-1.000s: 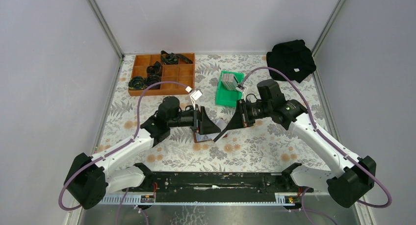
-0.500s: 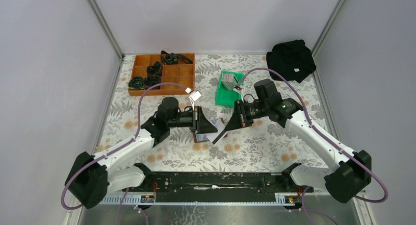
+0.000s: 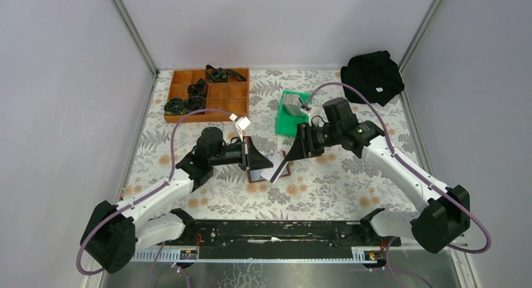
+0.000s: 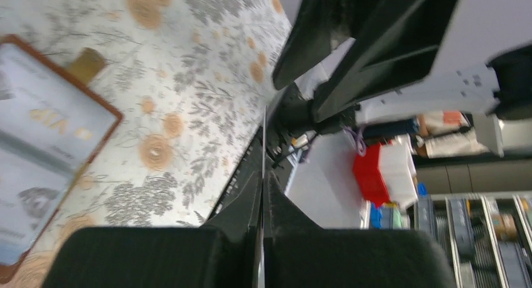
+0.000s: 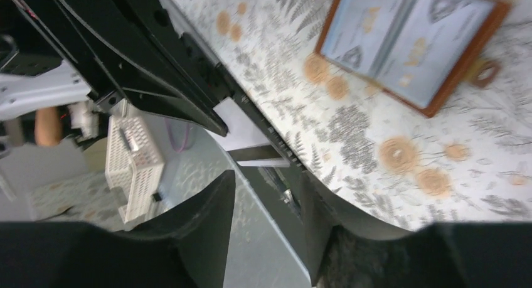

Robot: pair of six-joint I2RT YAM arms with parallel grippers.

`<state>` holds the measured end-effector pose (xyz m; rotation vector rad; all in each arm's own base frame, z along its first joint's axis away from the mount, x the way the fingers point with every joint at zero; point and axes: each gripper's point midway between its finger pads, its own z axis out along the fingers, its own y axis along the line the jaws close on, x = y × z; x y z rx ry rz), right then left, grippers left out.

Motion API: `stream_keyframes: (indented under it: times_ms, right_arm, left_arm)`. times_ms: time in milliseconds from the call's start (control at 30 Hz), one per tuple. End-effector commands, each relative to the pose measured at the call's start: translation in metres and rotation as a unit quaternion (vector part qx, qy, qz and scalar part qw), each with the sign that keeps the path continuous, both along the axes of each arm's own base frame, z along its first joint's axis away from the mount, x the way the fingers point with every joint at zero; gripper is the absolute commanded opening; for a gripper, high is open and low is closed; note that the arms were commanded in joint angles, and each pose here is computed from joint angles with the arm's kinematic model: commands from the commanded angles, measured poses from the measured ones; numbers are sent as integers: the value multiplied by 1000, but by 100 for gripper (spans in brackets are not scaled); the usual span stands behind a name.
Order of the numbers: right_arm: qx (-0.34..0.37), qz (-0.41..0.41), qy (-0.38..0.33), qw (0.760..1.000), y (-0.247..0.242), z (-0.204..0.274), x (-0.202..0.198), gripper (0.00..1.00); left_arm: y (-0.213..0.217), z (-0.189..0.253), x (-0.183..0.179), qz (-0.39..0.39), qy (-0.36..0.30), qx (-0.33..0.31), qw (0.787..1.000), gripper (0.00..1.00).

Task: Put the credit cards into the card holder
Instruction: Pick up the credit card from the storage box, then turn over the card slot in the card holder.

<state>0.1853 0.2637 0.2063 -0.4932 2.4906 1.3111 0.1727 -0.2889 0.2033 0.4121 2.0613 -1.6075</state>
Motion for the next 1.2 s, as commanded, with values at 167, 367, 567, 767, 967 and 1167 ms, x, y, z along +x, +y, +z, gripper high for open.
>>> stream_keyframes:
  times_ms: [167,367,567,767,967,1167]
  right_arm:
    - [-75,-92,-103,988,-9,3,63,57]
    - [-134,-104,-115,979,6,-23,79,56]
    - [-169,-89,-105,976,28,-59,82,37]
    - [-216,-90,-97,967,35,-91,86,13]
    - [-263,-95,-77,957,26,-123,88,0]
    - [-281,-92,-62,953,22,-143,83,0]
  left_arm:
    - [59,-60,57,264,44,131,954,0]
    - [94,-95,62,366,97,179,908,0]
    - [114,-109,60,418,118,187,881,0]
    - [117,-114,59,429,123,181,876,0]
    - [118,-125,58,434,132,178,873,0]
    - [115,-130,60,432,127,166,877,0]
